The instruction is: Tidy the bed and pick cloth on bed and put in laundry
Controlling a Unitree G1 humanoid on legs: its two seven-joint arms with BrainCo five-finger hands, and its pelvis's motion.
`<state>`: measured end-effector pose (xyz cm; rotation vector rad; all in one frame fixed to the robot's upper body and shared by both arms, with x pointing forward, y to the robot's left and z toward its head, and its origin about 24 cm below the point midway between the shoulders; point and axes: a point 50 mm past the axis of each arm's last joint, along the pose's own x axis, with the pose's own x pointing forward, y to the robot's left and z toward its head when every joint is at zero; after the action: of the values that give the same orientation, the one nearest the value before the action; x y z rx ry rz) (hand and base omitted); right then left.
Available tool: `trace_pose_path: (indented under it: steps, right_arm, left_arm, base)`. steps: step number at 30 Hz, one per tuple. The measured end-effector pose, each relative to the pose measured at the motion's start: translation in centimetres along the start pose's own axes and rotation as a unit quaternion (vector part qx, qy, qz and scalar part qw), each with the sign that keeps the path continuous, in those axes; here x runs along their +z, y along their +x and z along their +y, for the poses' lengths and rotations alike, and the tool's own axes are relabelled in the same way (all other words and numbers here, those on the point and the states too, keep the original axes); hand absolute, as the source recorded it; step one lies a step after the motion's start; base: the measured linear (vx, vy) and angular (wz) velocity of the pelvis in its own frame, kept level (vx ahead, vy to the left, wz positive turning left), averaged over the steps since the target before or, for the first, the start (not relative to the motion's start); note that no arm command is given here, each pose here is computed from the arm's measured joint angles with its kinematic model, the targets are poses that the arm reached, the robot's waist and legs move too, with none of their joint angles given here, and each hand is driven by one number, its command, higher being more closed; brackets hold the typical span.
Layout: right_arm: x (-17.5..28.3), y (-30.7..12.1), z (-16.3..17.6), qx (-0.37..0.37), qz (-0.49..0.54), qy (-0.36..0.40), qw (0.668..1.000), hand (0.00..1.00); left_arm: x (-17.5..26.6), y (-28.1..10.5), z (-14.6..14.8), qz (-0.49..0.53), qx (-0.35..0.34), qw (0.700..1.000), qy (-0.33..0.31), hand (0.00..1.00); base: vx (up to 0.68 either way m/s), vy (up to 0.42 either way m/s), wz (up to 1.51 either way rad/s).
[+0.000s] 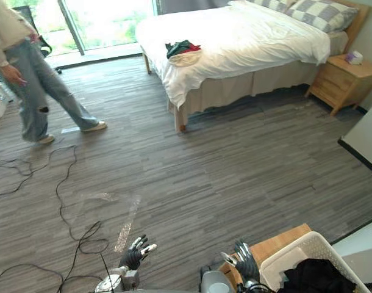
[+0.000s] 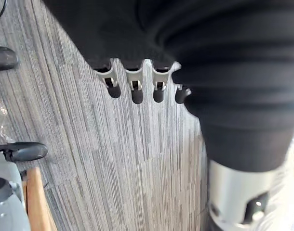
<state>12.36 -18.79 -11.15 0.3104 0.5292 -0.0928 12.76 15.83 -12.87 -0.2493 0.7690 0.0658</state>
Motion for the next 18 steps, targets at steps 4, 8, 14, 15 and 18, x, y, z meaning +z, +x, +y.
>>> trace_pose_path:
  steps: [4,8,14,15,18]
  right_arm:
    - [1.0,0.5,0.3,0.008,-0.017,-0.01,1.0,0.0]
    - [2.2,1.0,-0.8,-0.013,-0.034,-0.012,0.999,0.0]
    - [2.9,1.3,-1.0,-0.017,-0.048,-0.008,0.999,0.0]
    - [2.7,1.1,-1.3,-0.018,-0.043,-0.014,0.999,0.0]
    - [2.1,1.0,-0.4,0.007,-0.032,-0.017,0.999,0.0]
  left_arm:
    - [0.8,0.0,0.8,-0.018,0.014,1.0,-0.002,0.0]
    - [-0.1,-0.7,1.3,-0.014,0.03,0.999,-0.026,0.0]
    - [-1.3,-1.4,1.2,-0.007,0.037,0.999,-0.038,0.0]
    - [-1.7,-1.7,0.9,-0.012,0.042,0.997,-0.058,0.0]
    - [-0.6,-1.6,1.4,-0.046,0.043,0.996,-0.058,0.0]
  base:
    - [0.13,-0.084,0.62]
    - [0.15,0.004,-0.01]
    - [0.12,0.182,-0.4]
    - [0.21,0.335,-0.51]
    - [0.21,0.217,-0.31]
